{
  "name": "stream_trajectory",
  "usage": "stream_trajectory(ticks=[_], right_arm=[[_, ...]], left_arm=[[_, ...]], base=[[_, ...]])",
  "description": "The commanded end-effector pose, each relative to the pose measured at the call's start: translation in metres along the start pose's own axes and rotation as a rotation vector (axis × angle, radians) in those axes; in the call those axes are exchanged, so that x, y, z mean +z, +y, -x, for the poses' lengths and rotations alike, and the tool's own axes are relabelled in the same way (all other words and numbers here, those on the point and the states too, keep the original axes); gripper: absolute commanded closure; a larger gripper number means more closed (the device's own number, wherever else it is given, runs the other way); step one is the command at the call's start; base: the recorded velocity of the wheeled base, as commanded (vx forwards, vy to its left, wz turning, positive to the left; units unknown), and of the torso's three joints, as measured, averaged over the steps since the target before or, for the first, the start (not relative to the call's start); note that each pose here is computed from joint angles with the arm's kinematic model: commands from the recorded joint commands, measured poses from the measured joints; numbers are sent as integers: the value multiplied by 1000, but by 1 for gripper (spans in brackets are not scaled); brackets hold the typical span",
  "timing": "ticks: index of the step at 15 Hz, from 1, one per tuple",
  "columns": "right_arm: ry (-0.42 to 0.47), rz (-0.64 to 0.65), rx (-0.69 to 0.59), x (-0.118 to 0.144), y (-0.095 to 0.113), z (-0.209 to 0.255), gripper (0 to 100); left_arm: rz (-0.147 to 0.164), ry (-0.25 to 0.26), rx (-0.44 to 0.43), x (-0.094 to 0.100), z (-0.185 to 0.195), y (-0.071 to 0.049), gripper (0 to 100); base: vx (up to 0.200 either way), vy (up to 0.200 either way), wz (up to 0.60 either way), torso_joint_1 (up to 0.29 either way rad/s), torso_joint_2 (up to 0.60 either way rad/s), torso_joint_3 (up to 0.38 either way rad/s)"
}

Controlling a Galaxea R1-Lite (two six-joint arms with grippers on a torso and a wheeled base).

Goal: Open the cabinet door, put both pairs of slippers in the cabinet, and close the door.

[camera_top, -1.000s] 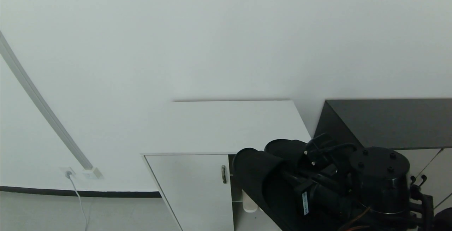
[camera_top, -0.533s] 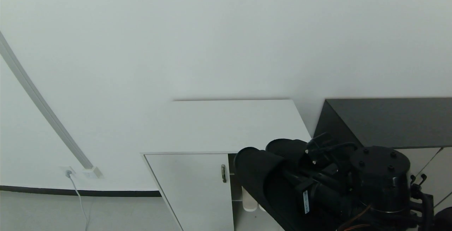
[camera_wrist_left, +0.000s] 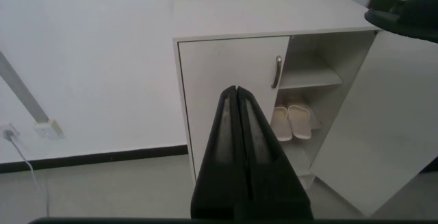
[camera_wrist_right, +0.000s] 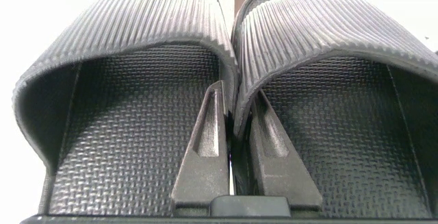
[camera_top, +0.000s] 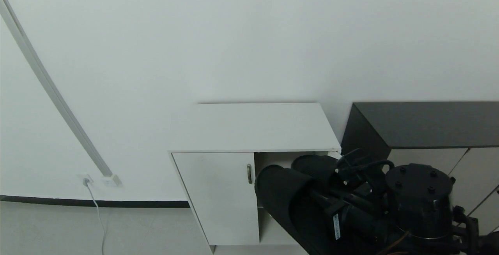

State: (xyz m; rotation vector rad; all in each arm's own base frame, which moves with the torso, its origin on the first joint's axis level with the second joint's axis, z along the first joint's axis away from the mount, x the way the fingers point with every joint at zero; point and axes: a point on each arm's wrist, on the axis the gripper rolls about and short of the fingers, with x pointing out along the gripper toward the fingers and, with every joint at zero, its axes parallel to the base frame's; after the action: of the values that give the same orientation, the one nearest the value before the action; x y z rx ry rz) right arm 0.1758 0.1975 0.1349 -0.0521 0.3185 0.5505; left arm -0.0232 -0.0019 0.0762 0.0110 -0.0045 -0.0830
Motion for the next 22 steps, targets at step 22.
stream_trajectory(ticks=[22], right_arm=[[14, 9, 10, -4, 2, 2, 100]], left_arm=[[0, 1, 0, 0, 0, 0, 100]], base=[[0, 0, 0, -59, 137, 72]])
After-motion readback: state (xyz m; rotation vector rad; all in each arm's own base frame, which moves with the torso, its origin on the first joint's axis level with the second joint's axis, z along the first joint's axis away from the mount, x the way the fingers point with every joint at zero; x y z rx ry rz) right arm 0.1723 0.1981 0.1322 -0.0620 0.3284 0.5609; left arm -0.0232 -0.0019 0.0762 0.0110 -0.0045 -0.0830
